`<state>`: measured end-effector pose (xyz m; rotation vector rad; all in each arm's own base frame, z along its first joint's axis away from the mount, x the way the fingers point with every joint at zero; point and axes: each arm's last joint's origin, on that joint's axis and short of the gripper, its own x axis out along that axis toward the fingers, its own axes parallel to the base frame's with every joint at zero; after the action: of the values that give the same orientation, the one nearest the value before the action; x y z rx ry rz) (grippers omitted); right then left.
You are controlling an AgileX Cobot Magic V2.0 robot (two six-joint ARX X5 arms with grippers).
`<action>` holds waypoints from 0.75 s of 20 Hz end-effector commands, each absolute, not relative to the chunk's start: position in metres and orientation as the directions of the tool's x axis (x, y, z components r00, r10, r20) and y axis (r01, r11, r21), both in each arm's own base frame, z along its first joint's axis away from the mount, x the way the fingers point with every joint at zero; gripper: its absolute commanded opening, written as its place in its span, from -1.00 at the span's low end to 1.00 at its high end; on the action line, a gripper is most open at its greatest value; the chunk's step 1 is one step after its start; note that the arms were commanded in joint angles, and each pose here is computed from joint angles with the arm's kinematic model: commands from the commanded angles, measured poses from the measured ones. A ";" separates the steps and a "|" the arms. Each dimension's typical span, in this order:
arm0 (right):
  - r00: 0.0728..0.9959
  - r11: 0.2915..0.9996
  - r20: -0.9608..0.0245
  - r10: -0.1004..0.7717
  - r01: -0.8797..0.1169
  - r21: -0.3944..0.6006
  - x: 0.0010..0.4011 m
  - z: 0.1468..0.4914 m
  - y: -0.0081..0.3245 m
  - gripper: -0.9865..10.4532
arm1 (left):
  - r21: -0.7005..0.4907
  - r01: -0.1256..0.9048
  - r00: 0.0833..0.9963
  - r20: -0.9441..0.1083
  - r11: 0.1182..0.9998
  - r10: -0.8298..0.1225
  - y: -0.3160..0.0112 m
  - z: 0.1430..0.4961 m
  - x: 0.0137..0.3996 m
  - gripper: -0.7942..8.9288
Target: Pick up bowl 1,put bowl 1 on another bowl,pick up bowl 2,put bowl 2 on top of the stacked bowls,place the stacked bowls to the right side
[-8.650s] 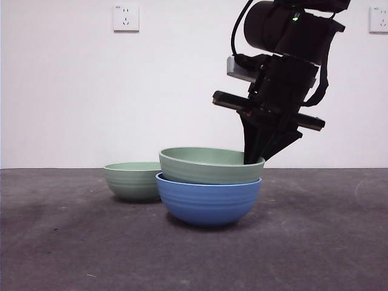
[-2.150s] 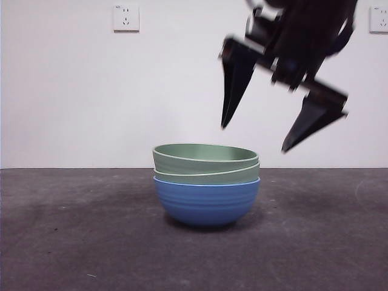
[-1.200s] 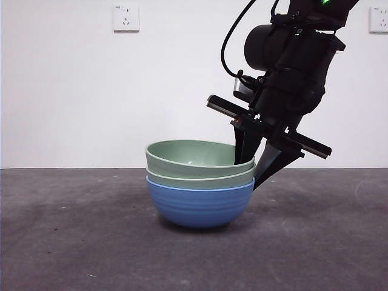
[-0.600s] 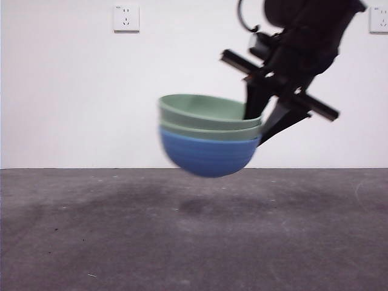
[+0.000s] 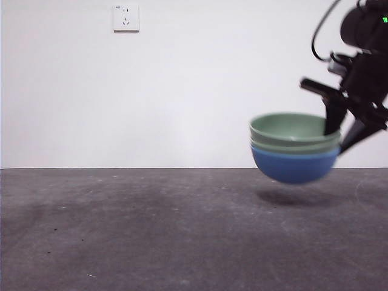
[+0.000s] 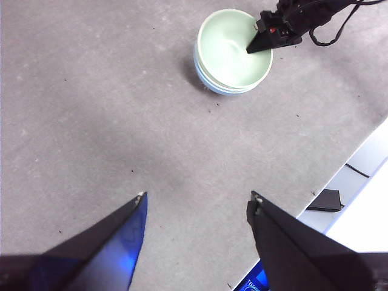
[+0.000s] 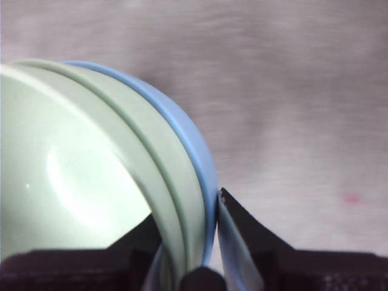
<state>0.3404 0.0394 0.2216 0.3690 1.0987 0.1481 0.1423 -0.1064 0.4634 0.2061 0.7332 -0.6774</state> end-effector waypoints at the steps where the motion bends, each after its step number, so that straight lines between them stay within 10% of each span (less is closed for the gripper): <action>1: 0.402 0.938 -0.870 0.286 0.071 0.341 0.346 0.203 0.035 -0.86 | -0.050 0.643 0.543 -0.675 0.764 -0.500 -0.106 0.463 0.142 -0.25; 10: 0.321 0.962 -0.922 0.215 0.090 0.256 0.347 0.183 0.019 -0.82 | -0.052 0.640 0.543 -0.675 0.766 -0.500 -0.106 0.463 0.142 -0.25; 15: 0.312 0.962 -0.926 0.213 0.100 0.255 0.346 0.182 0.017 -0.13 | -0.055 0.639 0.542 -0.676 0.767 -0.500 -0.106 0.463 0.142 -0.25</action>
<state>0.3470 0.0175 0.1898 0.3005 1.2331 0.0757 0.1423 -0.1064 0.4634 0.2058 0.7334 -0.6773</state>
